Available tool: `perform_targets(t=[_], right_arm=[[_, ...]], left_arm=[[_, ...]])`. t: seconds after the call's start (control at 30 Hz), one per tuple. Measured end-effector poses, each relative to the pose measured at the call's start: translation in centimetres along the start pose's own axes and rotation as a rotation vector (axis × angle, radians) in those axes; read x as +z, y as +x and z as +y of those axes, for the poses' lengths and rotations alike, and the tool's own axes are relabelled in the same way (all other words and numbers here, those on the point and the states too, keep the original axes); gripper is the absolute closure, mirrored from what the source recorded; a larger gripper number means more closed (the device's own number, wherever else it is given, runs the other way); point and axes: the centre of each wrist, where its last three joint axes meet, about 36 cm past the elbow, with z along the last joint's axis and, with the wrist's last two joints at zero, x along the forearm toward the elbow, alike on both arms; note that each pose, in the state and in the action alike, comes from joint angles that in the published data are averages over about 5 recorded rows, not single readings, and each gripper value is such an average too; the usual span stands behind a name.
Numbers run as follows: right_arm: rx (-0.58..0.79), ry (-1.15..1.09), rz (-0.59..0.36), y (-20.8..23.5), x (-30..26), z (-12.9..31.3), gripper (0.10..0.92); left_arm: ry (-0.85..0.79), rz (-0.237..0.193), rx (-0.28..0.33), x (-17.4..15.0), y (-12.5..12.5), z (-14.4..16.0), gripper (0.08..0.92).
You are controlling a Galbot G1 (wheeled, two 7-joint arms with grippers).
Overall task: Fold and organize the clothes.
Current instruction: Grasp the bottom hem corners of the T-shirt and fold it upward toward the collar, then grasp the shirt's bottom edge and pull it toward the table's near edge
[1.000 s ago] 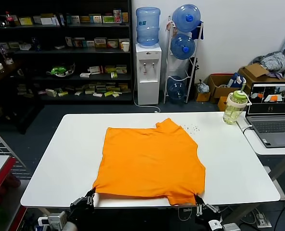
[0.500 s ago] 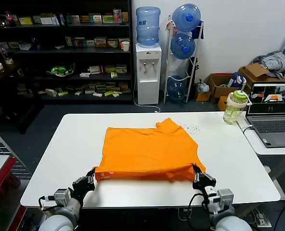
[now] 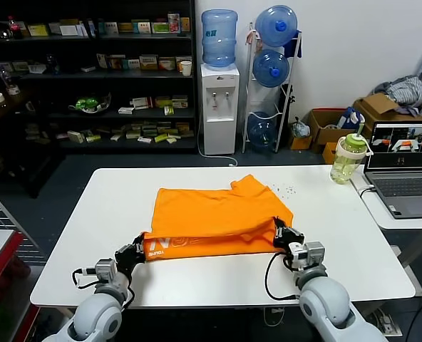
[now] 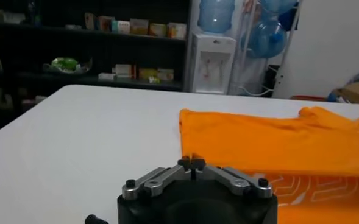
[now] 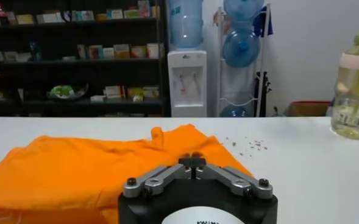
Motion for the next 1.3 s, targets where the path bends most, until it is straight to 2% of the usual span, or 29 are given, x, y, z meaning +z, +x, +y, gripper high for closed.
perform_targets(t=[0.17,0.47,0.63,0.93,1.1,1.3], right_arm=[[-0.006,0.006,0.002,-1.4,-0.2,0.2,0.871],[-0.016,0.037,0.004,-1.8,-0.3,-0.6,0.623],[-0.010,0.071,0.026,-0.6,0.5,-2.1,0.476],[0.000,0.104,0.127,2.1,3.0,-5.1,0.232],[-0.002,0.107,0.161,2.6,3.7,-5.9,0.201],[0.002,0.105,0.189,2.7,4.2,-6.9,0.200]], left_arm=[[-0.006,-0.004,-0.005,-0.1,-1.3,-0.2,0.821],[-0.020,-0.001,-0.014,-0.5,-1.9,0.1,0.581],[-0.023,0.021,-0.011,-0.6,-0.7,0.6,0.434],[0.005,0.100,0.010,1.2,2.5,0.5,0.199],[0.026,0.126,0.016,1.9,3.0,0.2,0.178],[0.044,0.131,0.011,2.1,2.8,0.2,0.177]])
